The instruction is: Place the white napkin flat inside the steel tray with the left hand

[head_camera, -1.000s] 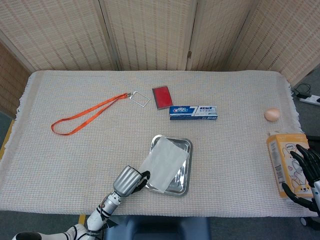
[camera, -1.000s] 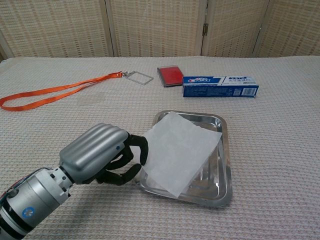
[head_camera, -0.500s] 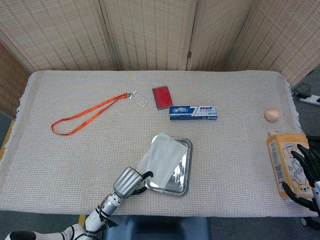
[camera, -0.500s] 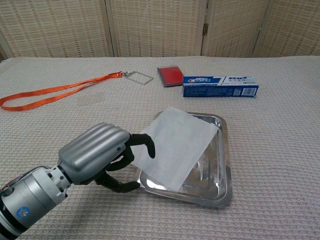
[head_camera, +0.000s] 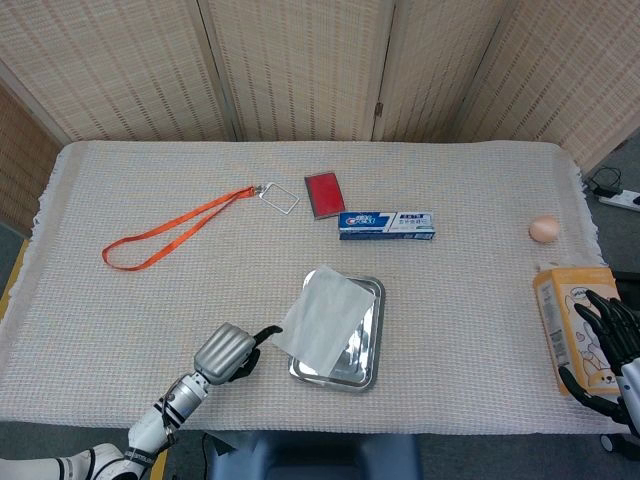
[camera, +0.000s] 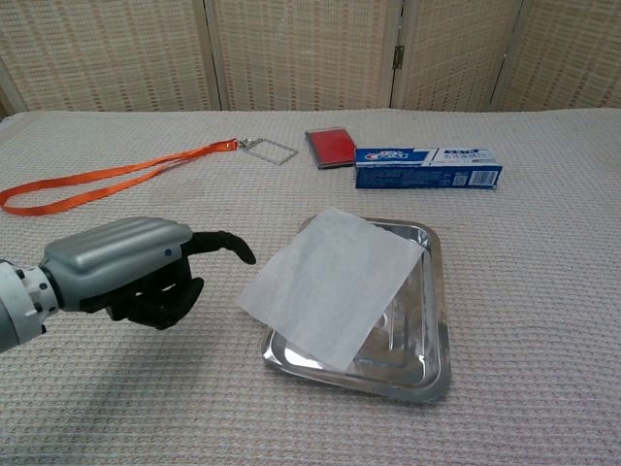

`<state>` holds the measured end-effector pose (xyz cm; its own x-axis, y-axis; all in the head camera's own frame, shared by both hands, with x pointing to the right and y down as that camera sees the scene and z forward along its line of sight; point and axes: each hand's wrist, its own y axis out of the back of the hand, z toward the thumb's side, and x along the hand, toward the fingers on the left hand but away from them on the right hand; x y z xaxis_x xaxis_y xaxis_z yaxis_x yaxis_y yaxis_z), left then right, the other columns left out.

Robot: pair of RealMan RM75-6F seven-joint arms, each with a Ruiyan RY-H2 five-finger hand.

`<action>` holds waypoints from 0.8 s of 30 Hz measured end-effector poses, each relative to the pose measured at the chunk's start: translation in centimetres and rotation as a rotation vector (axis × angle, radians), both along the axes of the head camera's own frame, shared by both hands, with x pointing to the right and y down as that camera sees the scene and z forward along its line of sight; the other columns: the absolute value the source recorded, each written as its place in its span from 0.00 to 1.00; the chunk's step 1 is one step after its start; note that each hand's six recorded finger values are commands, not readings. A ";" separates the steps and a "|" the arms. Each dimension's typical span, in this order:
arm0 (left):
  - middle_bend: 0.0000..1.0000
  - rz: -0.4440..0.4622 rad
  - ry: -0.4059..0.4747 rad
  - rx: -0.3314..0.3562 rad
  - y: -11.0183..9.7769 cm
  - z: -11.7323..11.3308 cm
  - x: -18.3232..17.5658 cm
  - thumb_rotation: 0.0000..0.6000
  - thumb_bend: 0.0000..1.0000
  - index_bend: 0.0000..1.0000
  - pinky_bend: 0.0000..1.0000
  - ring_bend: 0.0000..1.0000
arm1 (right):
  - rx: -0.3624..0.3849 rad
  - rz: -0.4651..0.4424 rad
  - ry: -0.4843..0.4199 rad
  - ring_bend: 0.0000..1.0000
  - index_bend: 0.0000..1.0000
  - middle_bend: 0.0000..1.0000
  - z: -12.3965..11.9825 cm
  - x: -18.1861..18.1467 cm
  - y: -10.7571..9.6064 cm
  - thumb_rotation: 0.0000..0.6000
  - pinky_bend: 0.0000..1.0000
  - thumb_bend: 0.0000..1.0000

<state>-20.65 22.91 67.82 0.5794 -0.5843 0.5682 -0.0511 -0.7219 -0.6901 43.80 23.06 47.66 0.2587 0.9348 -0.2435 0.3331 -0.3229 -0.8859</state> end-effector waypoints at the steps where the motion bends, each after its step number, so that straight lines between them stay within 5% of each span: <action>1: 1.00 0.005 -0.013 -0.024 0.0 0.0 -0.2 1.00 0.83 0.00 1.00 0.95 | -0.001 0.000 0.001 0.00 0.00 0.00 0.0 0.0 0.0 1.00 0.00 0.40; 11: 1.00 0.059 -0.105 -0.185 0.2 0.6 -0.5 1.00 0.88 0.00 1.00 0.97 | -0.008 0.000 0.004 0.00 0.00 0.00 0.3 0.0 -0.1 1.00 0.00 0.40; 24: 1.00 0.146 -0.162 -0.202 -0.2 0.5 2.0 1.00 0.93 0.00 1.00 0.97 | -0.019 -0.010 0.003 0.00 0.00 0.00 0.6 -0.3 -0.1 1.00 0.00 0.40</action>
<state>-18.61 22.71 68.28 0.5414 -0.3673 0.7563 0.1622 -0.8370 -0.5227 43.51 23.01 48.24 0.2672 0.9274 -0.2620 0.3275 -0.3431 -0.8804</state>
